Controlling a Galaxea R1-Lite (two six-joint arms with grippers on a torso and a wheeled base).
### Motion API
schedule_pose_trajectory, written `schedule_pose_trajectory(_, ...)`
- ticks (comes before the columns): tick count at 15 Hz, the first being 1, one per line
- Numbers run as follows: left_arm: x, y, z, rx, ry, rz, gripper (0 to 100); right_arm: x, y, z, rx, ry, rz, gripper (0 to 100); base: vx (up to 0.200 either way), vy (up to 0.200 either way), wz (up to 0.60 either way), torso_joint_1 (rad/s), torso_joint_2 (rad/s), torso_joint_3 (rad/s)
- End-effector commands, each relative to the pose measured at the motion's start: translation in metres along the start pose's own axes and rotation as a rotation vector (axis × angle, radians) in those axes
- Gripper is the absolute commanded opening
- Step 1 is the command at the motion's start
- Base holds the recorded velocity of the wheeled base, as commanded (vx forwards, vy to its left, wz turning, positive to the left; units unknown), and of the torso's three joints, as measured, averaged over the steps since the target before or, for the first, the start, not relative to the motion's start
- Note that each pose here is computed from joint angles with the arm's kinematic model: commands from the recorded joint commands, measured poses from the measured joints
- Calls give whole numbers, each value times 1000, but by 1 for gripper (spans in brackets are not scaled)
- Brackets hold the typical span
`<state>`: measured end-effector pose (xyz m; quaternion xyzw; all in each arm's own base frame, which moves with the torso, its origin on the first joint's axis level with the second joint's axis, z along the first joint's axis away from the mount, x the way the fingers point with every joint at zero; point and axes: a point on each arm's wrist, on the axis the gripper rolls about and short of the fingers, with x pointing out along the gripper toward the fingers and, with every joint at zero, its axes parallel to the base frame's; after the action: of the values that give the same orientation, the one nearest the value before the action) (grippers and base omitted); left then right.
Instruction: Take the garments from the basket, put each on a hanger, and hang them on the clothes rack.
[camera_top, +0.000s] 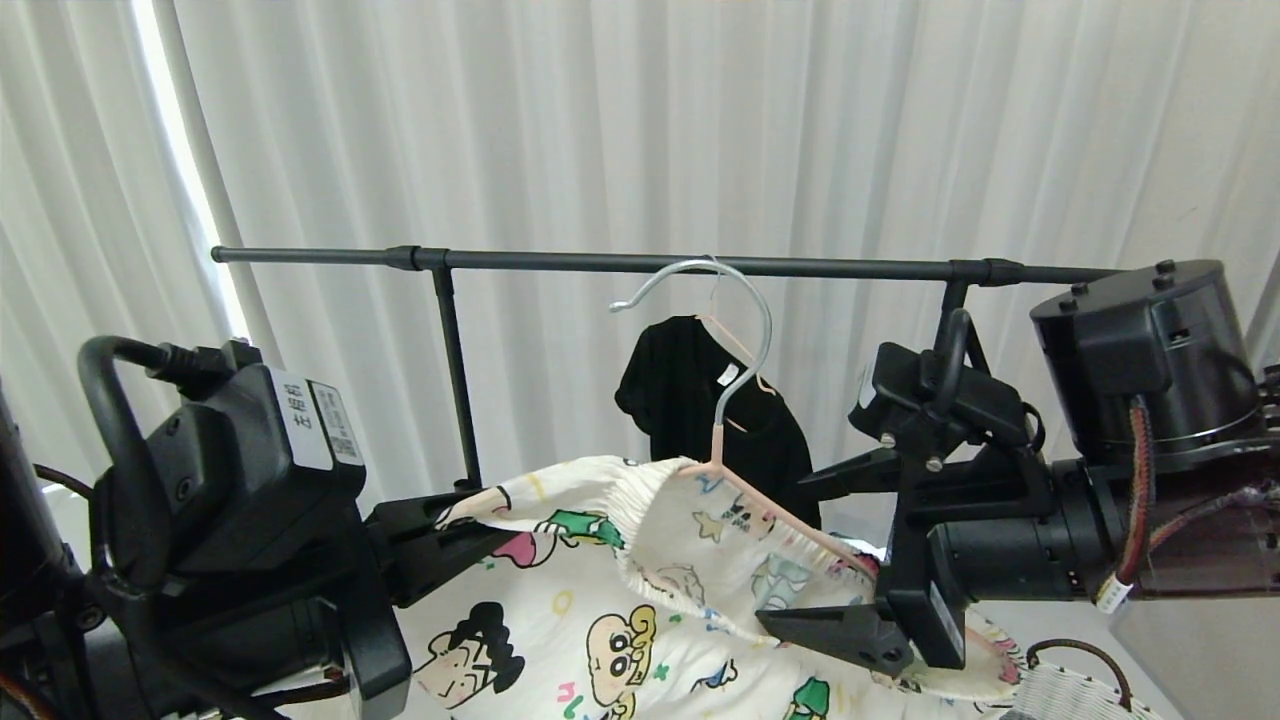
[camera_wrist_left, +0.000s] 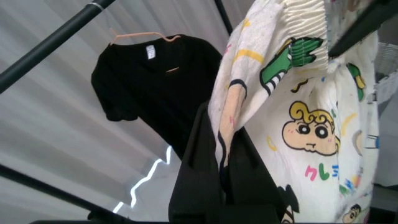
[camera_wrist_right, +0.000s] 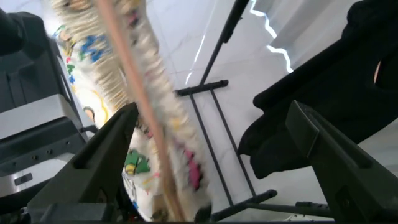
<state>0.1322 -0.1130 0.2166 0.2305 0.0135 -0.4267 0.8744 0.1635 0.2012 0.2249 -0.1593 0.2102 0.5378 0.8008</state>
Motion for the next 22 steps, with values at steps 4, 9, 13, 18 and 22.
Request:
schedule_pose_trajectory(4,1,2,4,3,-10,3,0,10,3,-2,-2,26,18,100,0,0,0,0,0,0)
schedule_pose_trajectory(9,1,2,5,4,-17,3,0,10,3,-3,-2,28,17,0,0,0,0,0,0,0)
schedule_pose_trajectory(13,1,2,5,4,-16,4,0,10,3,-3,-3,27,11,0,0,0,0,0,0,0)
schedule_pose_trajectory(18,0,2,5,5,-17,7,0,8,1,-1,-14,19,-19,0,0,0,0,0,0,0)
schedule_pose_trajectory(22,-1,1,3,17,-7,13,100,1,-4,1,-79,4,-42,0,0,0,0,0,0,0)
